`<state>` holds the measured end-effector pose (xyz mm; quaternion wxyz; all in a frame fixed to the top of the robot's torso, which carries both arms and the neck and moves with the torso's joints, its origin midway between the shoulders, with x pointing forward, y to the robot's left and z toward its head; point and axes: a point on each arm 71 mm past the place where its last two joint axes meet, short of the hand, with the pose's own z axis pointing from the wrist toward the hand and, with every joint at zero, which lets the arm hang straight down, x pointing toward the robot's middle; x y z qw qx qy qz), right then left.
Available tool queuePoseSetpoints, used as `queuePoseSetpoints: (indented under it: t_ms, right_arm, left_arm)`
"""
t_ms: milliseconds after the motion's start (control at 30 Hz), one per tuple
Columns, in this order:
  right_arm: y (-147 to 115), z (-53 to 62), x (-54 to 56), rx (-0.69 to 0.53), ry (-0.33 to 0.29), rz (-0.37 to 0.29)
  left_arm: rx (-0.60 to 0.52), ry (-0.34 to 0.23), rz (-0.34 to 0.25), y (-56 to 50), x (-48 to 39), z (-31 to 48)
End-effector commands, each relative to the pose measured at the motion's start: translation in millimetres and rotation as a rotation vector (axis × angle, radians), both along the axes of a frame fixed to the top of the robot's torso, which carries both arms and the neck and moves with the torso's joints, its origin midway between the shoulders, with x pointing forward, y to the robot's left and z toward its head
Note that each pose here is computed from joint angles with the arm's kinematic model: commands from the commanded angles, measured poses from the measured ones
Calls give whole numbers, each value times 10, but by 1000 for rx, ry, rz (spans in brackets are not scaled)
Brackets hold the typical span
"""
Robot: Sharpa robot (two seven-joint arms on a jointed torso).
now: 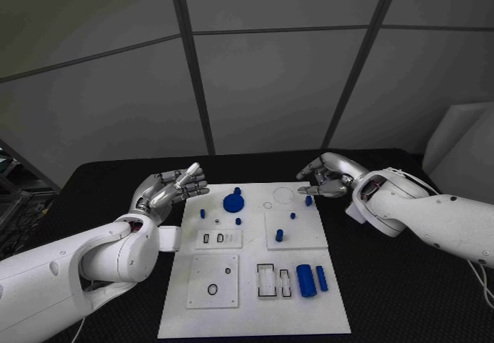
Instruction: Assemble the parts on the task board
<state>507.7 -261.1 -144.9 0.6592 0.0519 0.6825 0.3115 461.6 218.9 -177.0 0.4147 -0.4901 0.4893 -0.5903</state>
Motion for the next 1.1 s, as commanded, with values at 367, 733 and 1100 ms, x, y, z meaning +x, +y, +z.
queuePoseSetpoints:
  t_ms: [367, 733, 1100]
  right_arm:
    - [-316, -92, 24, 50, 62, 9]
    - [-319, -239, 61, 3, 90, -2]
    - [-280, -333, 98, -27, 94, -14]
  left_arm:
    - [-8, -5, -28, -39, 27, -7]
    - [-8, -4, -28, -48, 36, -14]
    - [-6, -4, -24, -45, 38, -15]
